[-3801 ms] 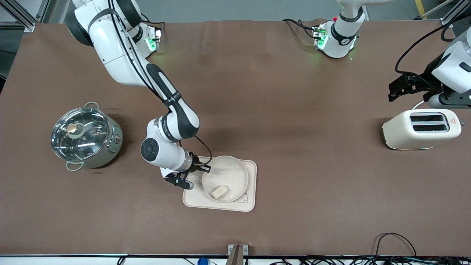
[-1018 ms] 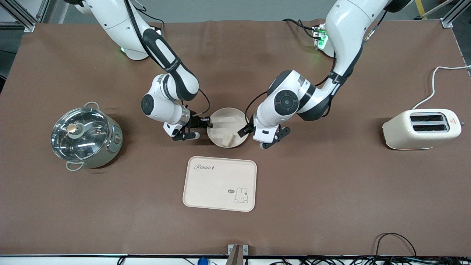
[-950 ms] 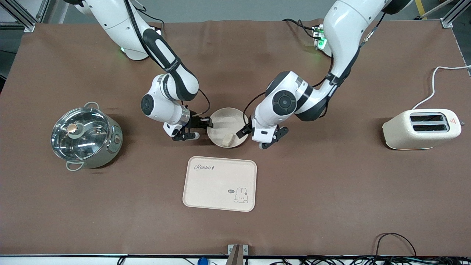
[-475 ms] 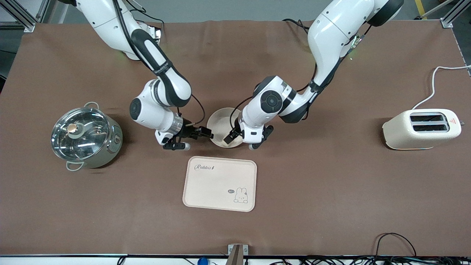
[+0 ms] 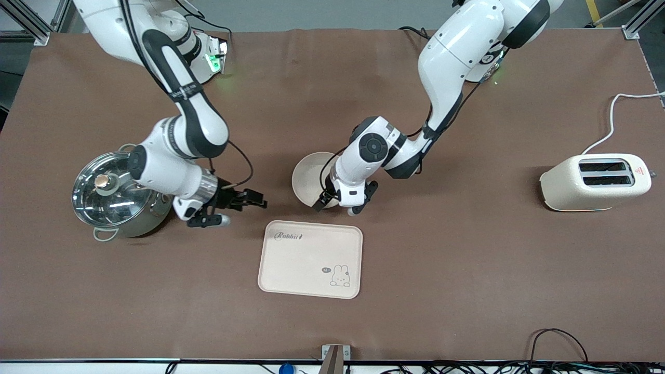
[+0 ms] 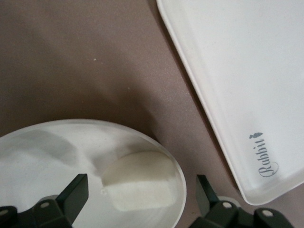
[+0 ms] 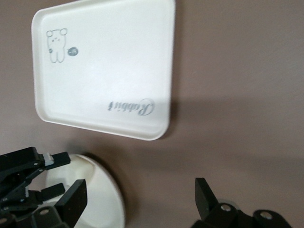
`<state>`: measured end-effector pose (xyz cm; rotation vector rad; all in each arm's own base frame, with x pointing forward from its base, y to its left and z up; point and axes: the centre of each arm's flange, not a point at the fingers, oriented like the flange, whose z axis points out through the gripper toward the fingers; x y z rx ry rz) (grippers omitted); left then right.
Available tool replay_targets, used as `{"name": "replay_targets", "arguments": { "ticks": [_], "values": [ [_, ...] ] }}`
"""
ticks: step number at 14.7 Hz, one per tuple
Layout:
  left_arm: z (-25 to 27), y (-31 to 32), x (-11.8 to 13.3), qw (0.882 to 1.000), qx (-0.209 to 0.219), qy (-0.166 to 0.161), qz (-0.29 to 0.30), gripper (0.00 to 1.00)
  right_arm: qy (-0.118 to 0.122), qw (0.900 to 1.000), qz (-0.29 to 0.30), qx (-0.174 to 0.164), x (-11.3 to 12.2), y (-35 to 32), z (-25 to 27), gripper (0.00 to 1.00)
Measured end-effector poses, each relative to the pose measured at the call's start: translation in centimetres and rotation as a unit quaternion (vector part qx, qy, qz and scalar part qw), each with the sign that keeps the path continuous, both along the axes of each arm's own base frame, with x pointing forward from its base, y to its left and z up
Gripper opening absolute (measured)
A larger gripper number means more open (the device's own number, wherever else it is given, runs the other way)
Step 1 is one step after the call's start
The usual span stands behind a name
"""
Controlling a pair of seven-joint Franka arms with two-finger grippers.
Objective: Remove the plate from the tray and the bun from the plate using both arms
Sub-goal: 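Carry the bun toward the toaster while the right arm returns to rest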
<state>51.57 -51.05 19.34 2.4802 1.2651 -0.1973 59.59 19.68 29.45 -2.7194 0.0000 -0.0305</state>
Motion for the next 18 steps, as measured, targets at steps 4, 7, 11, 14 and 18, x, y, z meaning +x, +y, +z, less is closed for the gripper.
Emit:
{"name": "replay_targets", "arguments": {
  "ticks": [4, 7, 11, 14, 18],
  "values": [
    [-1.2, -0.6, -0.6, 1.0, 0.001, -0.001, -0.003, 0.86, -0.006, 0.997, 0.038, -0.065, 2.5, -5.5, 5.6, 1.0],
    [-1.4, -0.6, -0.5, 1.0, 0.001, -0.001, -0.002, 0.77, 0.016, 0.992, 0.063, -0.107, 3.2, -9.7, 12.7, 1.0],
    [-1.3, -0.6, -0.5, 1.0, 0.0, -0.002, -0.002, 0.57, 0.011, 0.976, 0.096, -0.193, 1.4, -12.5, 21.3, 1.0],
    [-1.1, -0.7, -0.3, 1.0, -0.002, -0.004, -0.002, 0.47, 0.002, 0.974, 0.08, -0.213, 0.0, -15.2, 25.2, 1.0],
    [0.2, -1.0, 0.1, 1.0, -0.008, -0.012, -0.001, 0.45, -0.001, 0.977, 0.043, -0.207, -2.2, -20.0, 30.5, 1.0]
  ]
}}
